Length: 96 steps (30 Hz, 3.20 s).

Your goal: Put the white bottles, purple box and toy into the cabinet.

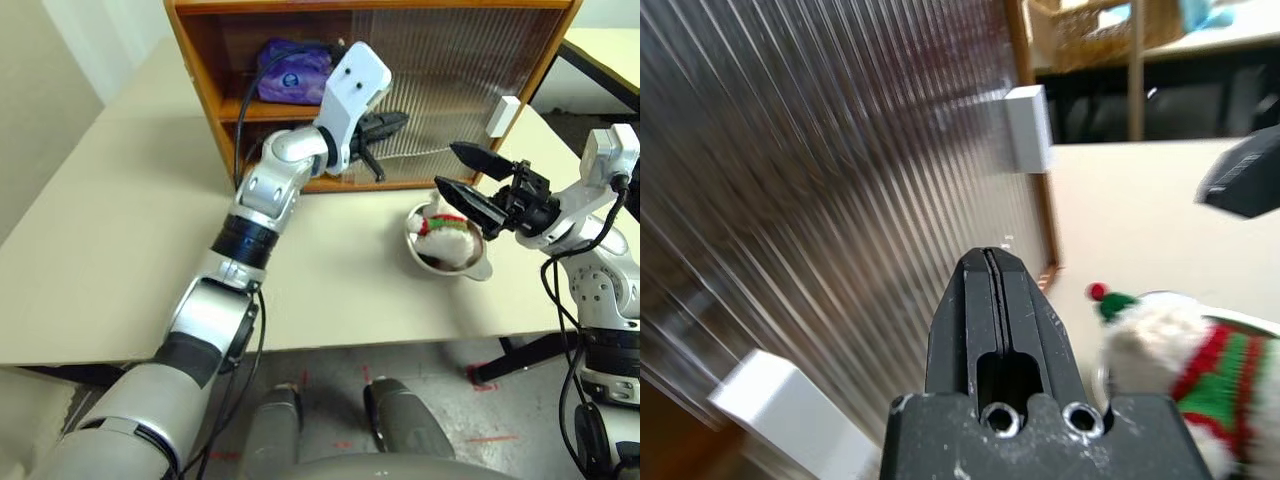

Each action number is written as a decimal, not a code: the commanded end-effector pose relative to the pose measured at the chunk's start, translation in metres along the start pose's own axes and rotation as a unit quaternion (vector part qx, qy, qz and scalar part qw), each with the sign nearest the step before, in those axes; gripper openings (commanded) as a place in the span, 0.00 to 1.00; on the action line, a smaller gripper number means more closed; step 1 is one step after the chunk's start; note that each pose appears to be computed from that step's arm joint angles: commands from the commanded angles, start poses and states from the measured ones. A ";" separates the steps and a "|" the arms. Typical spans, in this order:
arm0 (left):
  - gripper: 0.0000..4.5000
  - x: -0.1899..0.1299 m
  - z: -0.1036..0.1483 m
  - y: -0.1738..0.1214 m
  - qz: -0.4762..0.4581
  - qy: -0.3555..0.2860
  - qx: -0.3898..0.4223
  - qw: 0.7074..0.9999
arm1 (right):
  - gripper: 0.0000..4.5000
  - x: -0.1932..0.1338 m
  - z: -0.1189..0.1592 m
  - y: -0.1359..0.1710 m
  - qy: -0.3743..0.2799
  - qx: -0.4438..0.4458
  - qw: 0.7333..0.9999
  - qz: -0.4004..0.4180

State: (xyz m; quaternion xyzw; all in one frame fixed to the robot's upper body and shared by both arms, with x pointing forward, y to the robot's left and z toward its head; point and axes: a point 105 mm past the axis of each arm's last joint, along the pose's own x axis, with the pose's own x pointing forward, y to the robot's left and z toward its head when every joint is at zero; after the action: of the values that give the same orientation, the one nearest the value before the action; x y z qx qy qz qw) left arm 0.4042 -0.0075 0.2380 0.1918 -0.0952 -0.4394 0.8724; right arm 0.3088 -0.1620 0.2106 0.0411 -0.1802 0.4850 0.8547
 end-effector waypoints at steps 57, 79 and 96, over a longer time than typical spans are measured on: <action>0.00 -0.127 -0.075 0.100 0.243 0.193 0.079 0.947 | 1.00 0.001 -0.031 0.019 0.019 0.053 0.998 0.036; 0.31 -0.139 -0.026 0.066 0.160 -0.049 -0.097 0.981 | 1.00 -0.012 -0.026 0.001 0.042 0.035 0.998 0.016; 1.00 -0.176 -0.040 0.004 0.006 -0.094 -0.193 0.977 | 1.00 -0.067 0.019 -0.083 0.062 -0.064 0.971 -0.223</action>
State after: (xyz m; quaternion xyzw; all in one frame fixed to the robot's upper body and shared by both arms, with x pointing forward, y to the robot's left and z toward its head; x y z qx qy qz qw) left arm 0.3228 0.1463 0.1992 -0.0188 -0.0774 -0.4469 0.8911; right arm 0.3402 -0.2506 0.2129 -0.0078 -0.1398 0.3086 0.9408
